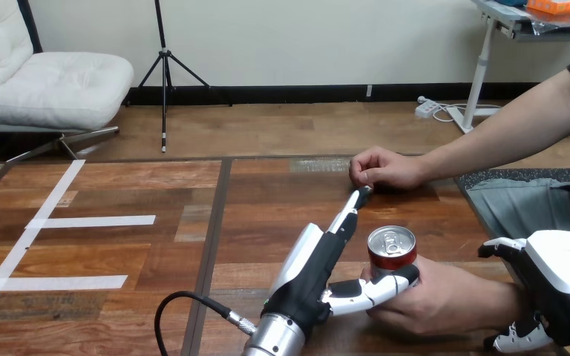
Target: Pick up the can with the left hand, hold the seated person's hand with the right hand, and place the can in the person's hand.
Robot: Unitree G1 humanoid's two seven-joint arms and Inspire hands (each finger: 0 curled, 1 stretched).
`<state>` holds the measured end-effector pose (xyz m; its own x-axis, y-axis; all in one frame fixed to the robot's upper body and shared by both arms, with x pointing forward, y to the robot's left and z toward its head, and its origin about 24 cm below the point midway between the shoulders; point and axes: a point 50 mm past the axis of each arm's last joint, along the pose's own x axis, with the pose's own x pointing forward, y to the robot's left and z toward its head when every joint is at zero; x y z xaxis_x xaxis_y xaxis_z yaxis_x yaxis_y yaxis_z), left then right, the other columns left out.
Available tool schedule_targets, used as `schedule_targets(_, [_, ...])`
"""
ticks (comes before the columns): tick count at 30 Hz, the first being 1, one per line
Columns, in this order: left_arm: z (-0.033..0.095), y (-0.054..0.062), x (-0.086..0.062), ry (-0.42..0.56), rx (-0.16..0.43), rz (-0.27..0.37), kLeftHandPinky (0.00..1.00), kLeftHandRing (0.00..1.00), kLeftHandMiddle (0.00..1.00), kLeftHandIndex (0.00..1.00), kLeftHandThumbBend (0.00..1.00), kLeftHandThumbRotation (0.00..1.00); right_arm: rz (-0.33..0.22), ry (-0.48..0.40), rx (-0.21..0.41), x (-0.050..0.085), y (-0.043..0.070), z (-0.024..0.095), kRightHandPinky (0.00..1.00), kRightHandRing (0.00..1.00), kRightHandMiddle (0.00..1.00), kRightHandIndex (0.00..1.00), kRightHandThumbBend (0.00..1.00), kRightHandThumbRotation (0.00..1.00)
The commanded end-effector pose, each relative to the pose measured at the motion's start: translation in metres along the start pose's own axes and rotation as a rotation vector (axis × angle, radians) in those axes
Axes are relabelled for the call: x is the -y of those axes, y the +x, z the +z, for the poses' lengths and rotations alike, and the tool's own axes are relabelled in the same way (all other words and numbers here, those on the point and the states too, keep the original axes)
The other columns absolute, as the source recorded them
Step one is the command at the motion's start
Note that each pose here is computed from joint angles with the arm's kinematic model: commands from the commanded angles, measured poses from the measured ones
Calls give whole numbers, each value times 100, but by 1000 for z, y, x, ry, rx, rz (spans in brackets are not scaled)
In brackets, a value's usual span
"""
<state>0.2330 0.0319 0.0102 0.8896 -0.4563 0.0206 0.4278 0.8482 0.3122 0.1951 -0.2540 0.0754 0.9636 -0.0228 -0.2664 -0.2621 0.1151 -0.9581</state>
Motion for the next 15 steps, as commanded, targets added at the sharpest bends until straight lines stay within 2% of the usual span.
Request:
schedule_targets(1, [14,6,-12,-10,67,50,100,100,100,100,52,37,-92,26,16,16,1,6,75,83,84,80,83,0])
schedule_targets(9, [12,4,-17,-3,71,55,100,100,100,100,52,39,-100,43,20,17,0,8,76,84,85,81,83,0])
schedule_targets(15, [11,2,-19,-2,72,58,100,100,100,100,53,43,-112,68,31,18,-3,9,78,86,86,83,80,5])
